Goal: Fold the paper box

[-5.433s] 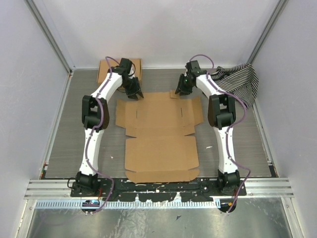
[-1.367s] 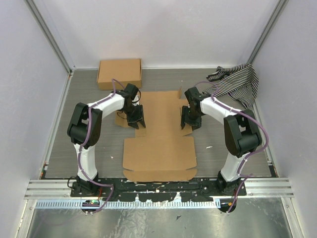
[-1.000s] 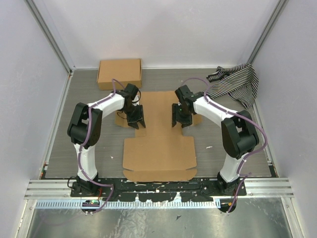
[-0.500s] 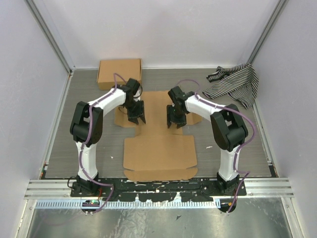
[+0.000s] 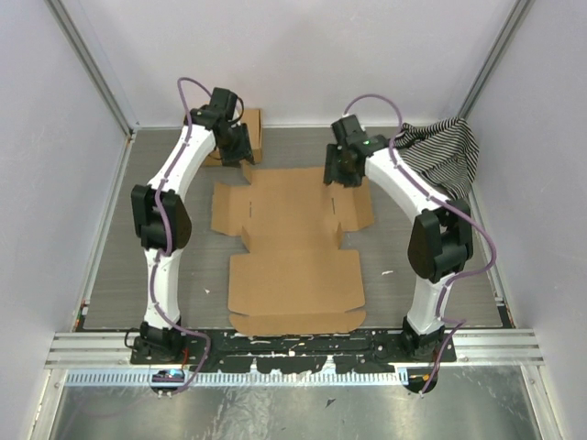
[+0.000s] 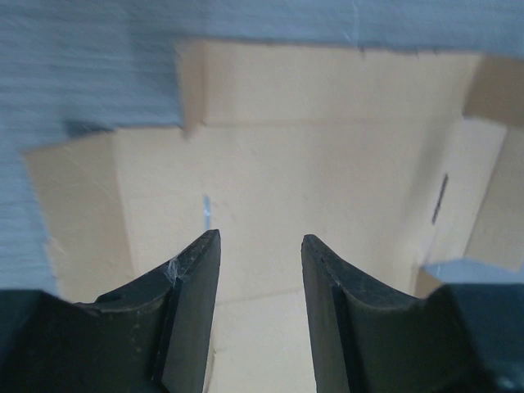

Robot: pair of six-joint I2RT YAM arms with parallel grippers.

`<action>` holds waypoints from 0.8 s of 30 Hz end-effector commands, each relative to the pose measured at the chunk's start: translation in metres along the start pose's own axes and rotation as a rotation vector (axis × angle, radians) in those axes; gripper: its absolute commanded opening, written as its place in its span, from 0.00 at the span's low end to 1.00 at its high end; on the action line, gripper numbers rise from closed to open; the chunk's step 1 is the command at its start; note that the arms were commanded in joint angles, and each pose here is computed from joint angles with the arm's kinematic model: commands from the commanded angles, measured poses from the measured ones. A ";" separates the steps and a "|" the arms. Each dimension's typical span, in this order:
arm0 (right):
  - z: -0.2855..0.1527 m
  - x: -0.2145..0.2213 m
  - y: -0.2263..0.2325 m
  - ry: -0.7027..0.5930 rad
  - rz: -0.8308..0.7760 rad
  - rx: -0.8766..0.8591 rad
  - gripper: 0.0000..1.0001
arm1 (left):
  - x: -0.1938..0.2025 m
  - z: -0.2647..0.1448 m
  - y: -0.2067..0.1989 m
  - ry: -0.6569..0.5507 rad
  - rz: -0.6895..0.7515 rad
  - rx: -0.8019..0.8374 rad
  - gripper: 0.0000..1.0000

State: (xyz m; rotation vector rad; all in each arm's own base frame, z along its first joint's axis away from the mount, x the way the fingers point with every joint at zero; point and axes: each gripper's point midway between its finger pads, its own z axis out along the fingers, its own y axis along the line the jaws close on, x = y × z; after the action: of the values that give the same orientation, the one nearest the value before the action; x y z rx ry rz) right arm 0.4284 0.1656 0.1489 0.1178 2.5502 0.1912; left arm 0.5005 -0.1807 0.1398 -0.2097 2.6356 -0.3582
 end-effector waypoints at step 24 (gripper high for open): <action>0.006 -0.038 -0.034 -0.017 0.034 -0.067 0.55 | -0.013 0.094 0.023 -0.045 -0.017 -0.120 0.24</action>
State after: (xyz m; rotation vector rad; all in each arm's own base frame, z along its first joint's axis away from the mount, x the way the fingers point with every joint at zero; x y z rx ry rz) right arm 0.4479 0.1245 0.1305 0.1652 2.6023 0.2446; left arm 0.5404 -0.1755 0.0537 -0.2891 2.6652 -0.1959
